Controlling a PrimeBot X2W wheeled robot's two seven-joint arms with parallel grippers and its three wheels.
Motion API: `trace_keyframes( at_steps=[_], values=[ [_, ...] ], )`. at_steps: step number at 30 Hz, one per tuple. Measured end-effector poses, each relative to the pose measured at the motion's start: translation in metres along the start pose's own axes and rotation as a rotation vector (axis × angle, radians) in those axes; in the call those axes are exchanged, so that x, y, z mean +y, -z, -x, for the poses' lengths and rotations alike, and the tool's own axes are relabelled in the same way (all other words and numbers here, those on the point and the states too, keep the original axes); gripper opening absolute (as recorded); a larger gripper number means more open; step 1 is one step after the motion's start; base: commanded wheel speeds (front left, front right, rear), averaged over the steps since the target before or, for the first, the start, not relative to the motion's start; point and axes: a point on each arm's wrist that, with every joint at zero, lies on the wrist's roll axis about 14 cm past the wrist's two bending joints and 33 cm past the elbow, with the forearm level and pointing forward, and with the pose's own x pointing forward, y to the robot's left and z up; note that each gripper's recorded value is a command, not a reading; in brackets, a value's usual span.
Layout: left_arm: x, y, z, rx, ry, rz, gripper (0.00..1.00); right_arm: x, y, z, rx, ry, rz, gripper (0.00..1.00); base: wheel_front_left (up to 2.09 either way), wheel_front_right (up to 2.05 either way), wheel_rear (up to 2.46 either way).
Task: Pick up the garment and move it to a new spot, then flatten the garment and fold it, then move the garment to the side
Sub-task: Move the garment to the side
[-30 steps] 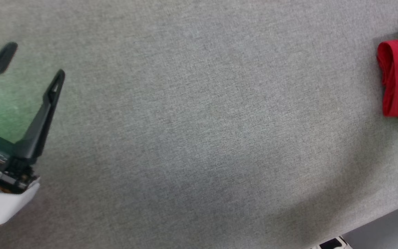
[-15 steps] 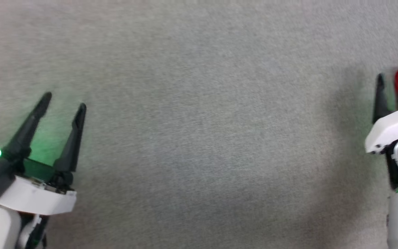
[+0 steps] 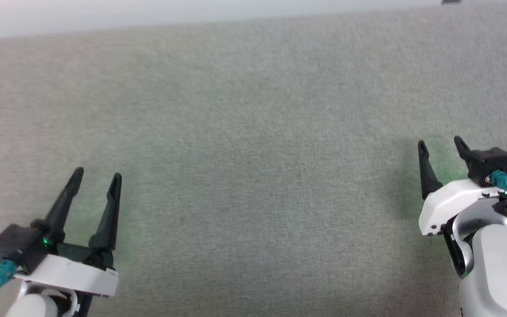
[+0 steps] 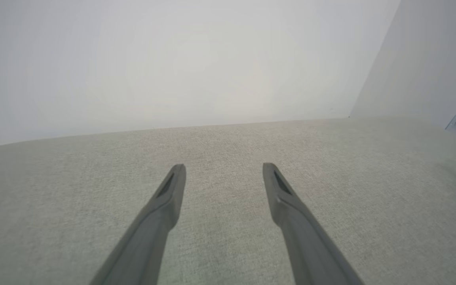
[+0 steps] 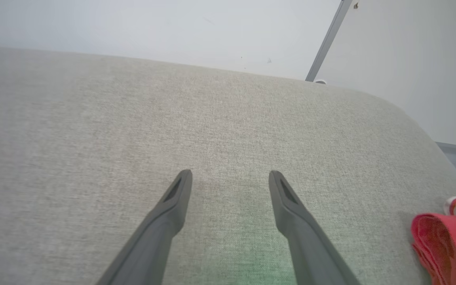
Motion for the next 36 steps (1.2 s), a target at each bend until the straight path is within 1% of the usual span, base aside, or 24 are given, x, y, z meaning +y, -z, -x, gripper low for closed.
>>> trace_keyframes(
  at_steps=[6,14,18,23,31,36],
  values=[
    [0.01,-0.017,0.032,-0.032,-0.085,-0.011,1.0,0.018,-0.012,0.016,-0.057,-0.057,-0.041,1.0,0.0,0.0,0.0],
    [0.016,-0.034,0.071,-0.069,-0.162,-0.02,1.0,0.023,-0.021,0.043,-0.126,-0.089,-0.109,1.0,0.0,0.0,0.0],
    [0.014,-0.041,0.089,-0.09,-0.181,-0.024,1.0,0.018,-0.033,0.059,-0.183,-0.091,-0.13,1.0,0.0,0.0,0.0],
    [0.013,-0.047,0.099,-0.109,-0.192,-0.025,1.0,0.015,-0.041,0.073,-0.224,-0.094,-0.142,1.0,0.0,0.0,0.0],
    [0.007,-0.051,0.116,-0.126,-0.198,-0.024,1.0,0.013,-0.049,0.095,-0.266,-0.097,-0.157,1.0,0.0,0.0,0.0],
    [0.006,-0.053,0.128,-0.137,-0.214,-0.018,1.0,0.005,-0.052,0.109,-0.287,-0.08,-0.162,1.0,0.0,0.0,0.0]
  ],
)
